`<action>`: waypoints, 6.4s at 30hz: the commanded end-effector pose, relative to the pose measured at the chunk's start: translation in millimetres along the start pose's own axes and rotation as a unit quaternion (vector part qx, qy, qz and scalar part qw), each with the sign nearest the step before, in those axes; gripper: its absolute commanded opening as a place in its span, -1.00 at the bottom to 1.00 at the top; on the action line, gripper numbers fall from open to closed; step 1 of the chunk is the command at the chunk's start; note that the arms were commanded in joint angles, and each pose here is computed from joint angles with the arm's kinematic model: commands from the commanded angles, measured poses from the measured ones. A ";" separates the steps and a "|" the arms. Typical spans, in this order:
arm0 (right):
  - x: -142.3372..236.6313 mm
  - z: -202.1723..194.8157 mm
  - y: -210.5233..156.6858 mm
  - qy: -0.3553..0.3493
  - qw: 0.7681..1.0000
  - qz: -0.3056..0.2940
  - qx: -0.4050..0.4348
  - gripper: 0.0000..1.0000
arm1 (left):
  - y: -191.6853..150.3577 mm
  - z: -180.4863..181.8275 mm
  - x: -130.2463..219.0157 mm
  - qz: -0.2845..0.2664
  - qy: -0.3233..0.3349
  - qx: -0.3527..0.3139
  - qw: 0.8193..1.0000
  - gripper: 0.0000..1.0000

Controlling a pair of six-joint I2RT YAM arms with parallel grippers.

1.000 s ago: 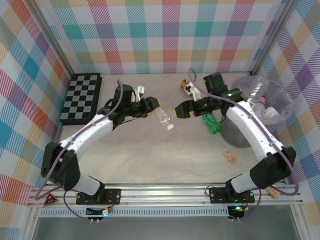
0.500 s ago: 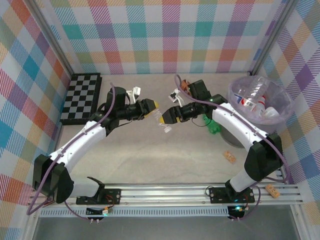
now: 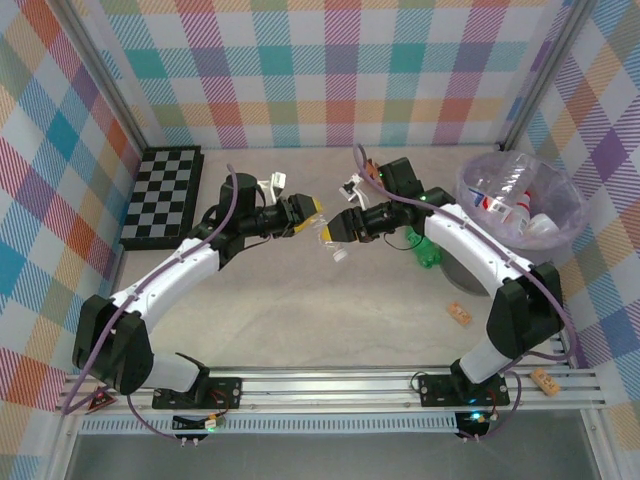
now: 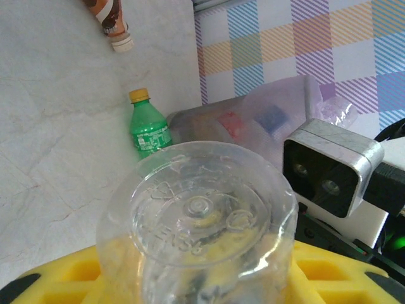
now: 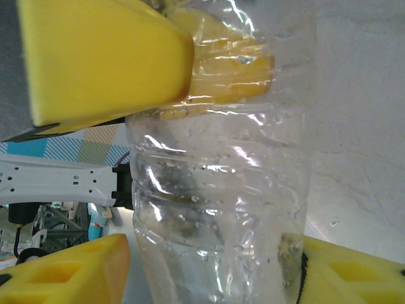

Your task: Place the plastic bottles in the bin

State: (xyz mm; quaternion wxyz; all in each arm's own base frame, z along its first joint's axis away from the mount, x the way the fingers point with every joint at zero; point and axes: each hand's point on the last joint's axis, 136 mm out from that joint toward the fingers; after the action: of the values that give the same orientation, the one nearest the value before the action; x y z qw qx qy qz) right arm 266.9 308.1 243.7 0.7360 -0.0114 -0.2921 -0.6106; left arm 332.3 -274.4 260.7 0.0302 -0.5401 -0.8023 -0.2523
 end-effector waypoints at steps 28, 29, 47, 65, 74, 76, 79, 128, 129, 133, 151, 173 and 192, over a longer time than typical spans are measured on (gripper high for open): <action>109.7 9.3 50.3 -0.101 0.988 -0.118 0.021 -0.10 | 14.4 23.6 77.2 -0.083 0.164 -0.053 0.982 0.78; 123.5 10.7 50.6 -0.122 0.983 -0.132 0.018 -0.10 | 13.8 27.5 76.8 -0.084 0.169 -0.051 0.981 0.78; 413.4 -14.3 3.8 -0.447 0.758 -0.448 -0.157 -0.21 | 10.0 57.6 48.5 -0.061 0.190 -0.025 0.980 0.75; 442.2 -122.6 -37.6 -0.434 0.714 -0.453 -0.311 -0.19 | 5.6 73.8 30.6 -0.036 0.191 -0.015 0.981 0.74; 428.7 -136.4 -46.8 -0.425 0.718 -0.440 -0.331 0.34 | 0.6 83.3 24.4 -0.027 0.195 0.000 0.980 0.73; 430.4 -132.1 -46.3 -0.428 0.717 -0.444 -0.326 0.40 | 6.4 79.2 21.9 -0.036 0.184 -0.006 0.982 0.73; 434.4 -123.3 -44.3 -0.432 0.715 -0.450 -0.317 0.44 | 6.6 79.0 21.7 -0.036 0.183 -0.006 0.982 0.73; 118.7 -191.4 193.4 -0.558 0.814 -0.075 0.141 0.94 | -15.8 63.7 75.6 -0.026 0.222 -0.088 0.971 0.86; 115.1 -201.1 194.4 -0.547 0.822 -0.071 0.142 0.94 | -15.7 63.9 76.4 -0.027 0.222 -0.088 0.971 0.86; 97.8 -231.6 192.5 -0.507 0.850 -0.047 0.137 0.94 | -15.9 63.2 76.7 -0.028 0.222 -0.084 0.971 0.86; 71.5 -323.3 192.4 -0.480 0.873 -0.032 0.079 0.99 | -10.7 56.3 73.8 -0.030 0.215 -0.077 0.973 0.85; 65.8 -298.2 188.3 -0.402 0.913 -0.062 0.029 0.05 | -16.1 60.5 87.0 -0.042 0.229 -0.080 0.969 0.85; 168.7 -111.6 179.2 -0.422 0.885 -0.190 0.039 -0.15 | -11.9 63.7 78.6 -0.040 0.227 -0.077 0.970 0.85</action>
State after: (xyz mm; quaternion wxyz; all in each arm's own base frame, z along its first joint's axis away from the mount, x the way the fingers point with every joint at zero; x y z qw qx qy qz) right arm 516.0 170.2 239.2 0.4429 -0.1865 -0.5993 -0.6403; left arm 301.4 -181.2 228.4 0.1569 -0.4349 -0.7745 -0.4318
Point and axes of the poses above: each hand's point on the last joint's axis, 136 mm out from that joint toward the fingers, its own x axis back along the fingers, its own z axis along the line the jaws close on, y = z × x, and after that the axes turned 6 degrees about -x, right-handed
